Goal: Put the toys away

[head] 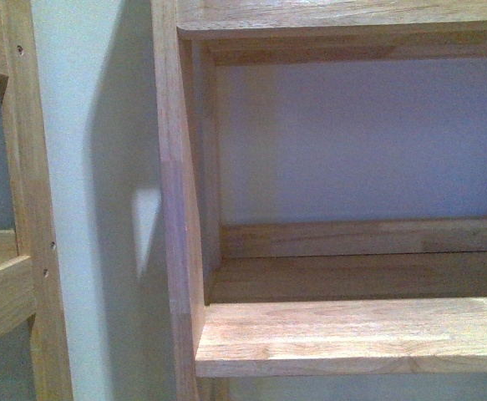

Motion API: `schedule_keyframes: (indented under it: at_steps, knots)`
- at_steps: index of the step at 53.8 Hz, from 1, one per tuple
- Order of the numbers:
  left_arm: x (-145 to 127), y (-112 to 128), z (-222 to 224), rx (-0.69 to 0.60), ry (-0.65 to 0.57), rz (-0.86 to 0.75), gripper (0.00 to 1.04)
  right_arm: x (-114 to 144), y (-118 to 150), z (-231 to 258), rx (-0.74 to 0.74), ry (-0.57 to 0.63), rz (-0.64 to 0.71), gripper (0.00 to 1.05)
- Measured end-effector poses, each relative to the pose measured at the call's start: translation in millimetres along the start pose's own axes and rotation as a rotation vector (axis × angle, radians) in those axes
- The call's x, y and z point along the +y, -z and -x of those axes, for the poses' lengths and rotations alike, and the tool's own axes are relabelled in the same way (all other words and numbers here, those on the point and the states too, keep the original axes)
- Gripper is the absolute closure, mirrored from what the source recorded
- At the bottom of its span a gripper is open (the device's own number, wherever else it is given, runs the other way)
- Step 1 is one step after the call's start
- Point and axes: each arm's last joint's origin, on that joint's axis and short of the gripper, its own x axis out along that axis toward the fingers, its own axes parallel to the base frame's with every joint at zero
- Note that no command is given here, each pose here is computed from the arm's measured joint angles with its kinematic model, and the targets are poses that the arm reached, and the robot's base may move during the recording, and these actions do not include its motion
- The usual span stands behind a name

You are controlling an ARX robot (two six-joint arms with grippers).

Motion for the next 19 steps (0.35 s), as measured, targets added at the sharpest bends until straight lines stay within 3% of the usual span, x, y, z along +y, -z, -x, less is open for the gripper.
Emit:
schedule_keyframes:
  at_steps: [19]
  knots:
    - [0.0,0.0,0.0,0.0,0.0,0.0,0.06,0.0,0.0,0.0,0.0,0.0,0.0,0.0]
